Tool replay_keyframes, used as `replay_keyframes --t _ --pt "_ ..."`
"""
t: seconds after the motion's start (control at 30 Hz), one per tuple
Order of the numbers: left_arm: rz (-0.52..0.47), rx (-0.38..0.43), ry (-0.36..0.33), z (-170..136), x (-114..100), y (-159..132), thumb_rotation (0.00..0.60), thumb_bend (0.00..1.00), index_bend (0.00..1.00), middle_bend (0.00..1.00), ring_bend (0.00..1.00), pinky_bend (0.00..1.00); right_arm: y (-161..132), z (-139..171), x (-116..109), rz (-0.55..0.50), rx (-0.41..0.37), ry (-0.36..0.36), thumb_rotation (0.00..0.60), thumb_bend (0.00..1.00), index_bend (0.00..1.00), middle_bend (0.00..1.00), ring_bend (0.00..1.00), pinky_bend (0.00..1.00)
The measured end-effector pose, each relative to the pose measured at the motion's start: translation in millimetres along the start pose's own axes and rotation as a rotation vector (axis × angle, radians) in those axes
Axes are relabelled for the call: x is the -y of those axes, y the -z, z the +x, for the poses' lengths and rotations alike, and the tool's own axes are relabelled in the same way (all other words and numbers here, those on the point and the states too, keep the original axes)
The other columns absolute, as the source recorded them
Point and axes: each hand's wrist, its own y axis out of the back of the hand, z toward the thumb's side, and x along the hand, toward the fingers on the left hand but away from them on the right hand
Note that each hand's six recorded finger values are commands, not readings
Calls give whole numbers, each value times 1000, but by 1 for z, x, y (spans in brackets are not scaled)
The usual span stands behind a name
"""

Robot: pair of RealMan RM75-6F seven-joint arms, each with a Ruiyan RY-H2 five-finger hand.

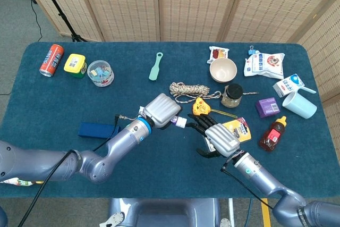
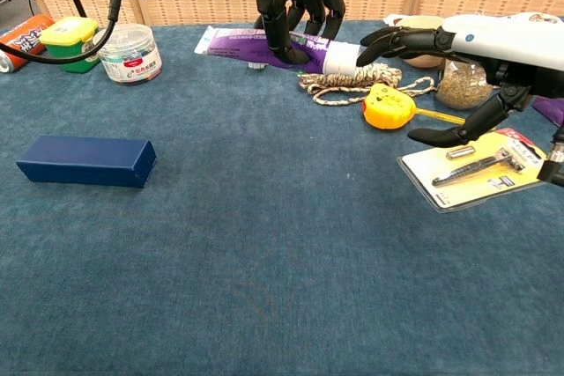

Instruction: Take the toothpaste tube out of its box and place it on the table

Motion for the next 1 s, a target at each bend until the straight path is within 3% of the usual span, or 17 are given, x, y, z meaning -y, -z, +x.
replay_keyframes --t 0.3,0.57,1.0 --pt "5 -2 -4 -2 1 0 600 923 618 607 642 600 1 0 -2 1 4 11 600 369 107 0 0 0" --pt "5 -4 -13 -5 1 4 600 920 618 607 642 600 9 7 -11 -6 27 44 600 369 23 0 0 0" --pt "2 -27 -60 -14 -1 16 600 898 618 607 641 600 24 21 -23 -120 74 110 600 370 0 0 0 0"
